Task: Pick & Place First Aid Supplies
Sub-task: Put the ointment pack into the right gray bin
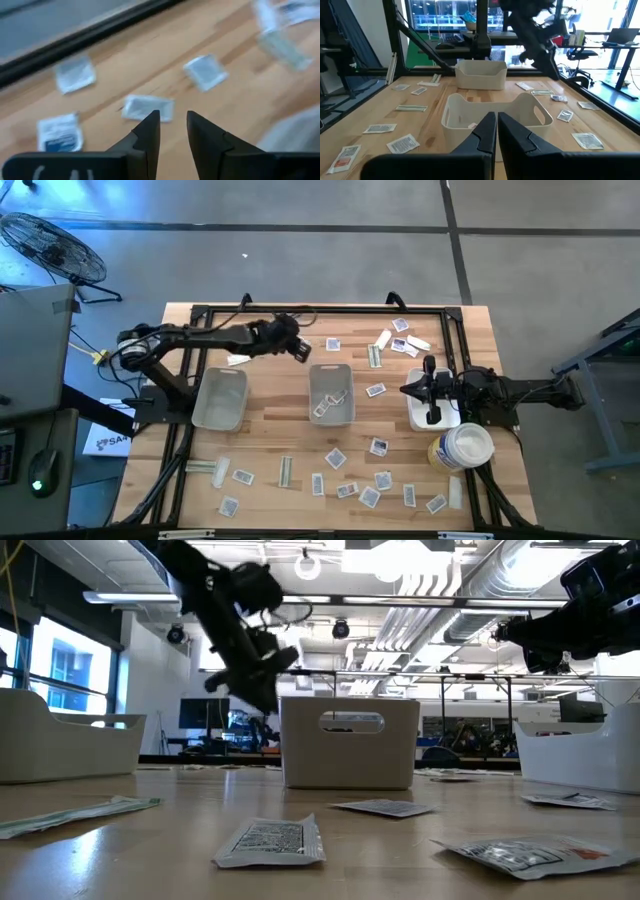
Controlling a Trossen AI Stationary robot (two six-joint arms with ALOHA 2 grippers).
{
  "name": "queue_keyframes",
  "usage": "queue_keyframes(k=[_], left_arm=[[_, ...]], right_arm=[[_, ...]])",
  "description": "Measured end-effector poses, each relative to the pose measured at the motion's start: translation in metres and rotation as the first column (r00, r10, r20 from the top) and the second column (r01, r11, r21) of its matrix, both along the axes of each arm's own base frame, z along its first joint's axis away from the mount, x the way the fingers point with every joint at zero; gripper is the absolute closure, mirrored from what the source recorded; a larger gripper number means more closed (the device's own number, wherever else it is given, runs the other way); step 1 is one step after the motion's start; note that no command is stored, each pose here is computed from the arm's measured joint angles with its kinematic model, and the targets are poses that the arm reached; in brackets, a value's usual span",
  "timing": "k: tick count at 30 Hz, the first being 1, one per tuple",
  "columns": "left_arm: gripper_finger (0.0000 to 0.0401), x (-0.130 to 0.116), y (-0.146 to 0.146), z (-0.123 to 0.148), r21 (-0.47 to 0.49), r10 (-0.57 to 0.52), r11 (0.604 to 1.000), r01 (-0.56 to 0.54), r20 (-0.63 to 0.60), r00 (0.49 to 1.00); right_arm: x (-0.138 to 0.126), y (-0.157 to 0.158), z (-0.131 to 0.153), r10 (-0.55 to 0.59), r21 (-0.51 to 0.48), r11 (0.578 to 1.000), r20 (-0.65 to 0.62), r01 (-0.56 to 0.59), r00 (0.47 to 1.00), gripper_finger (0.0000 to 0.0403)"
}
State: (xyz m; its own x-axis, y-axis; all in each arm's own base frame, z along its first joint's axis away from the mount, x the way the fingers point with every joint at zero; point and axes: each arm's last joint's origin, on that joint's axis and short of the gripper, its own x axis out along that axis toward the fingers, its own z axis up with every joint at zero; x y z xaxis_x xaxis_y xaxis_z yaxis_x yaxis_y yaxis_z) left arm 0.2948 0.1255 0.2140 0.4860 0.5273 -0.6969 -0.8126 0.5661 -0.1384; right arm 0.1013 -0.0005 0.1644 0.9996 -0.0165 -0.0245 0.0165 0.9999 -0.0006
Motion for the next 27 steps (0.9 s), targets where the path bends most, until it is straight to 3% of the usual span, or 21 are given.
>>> queue_keyframes(k=[11,18,27], left_arm=[[0.0283,0.002,0.050,-0.057,-0.145,0.109,0.983,-0.115,-0.047,0.993],[0.0241,0.008,0.056,-0.076,-0.151,0.109,0.982,-0.114,-0.041,0.993],[0.0236,0.013,0.059,-0.088,-0.141,0.123,0.982,-0.128,-0.039,0.992]], right_arm=[[0.000,0.000,0.000,0.001,0.000,1.000,-0.001,-0.001,1.000,0.0391],[0.000,0.000,0.000,0.001,0.000,1.000,-0.005,-0.001,1.000,0.0391],[0.000,0.000,0.000,0.001,0.000,1.000,-0.005,-0.001,1.000,0.0391]])
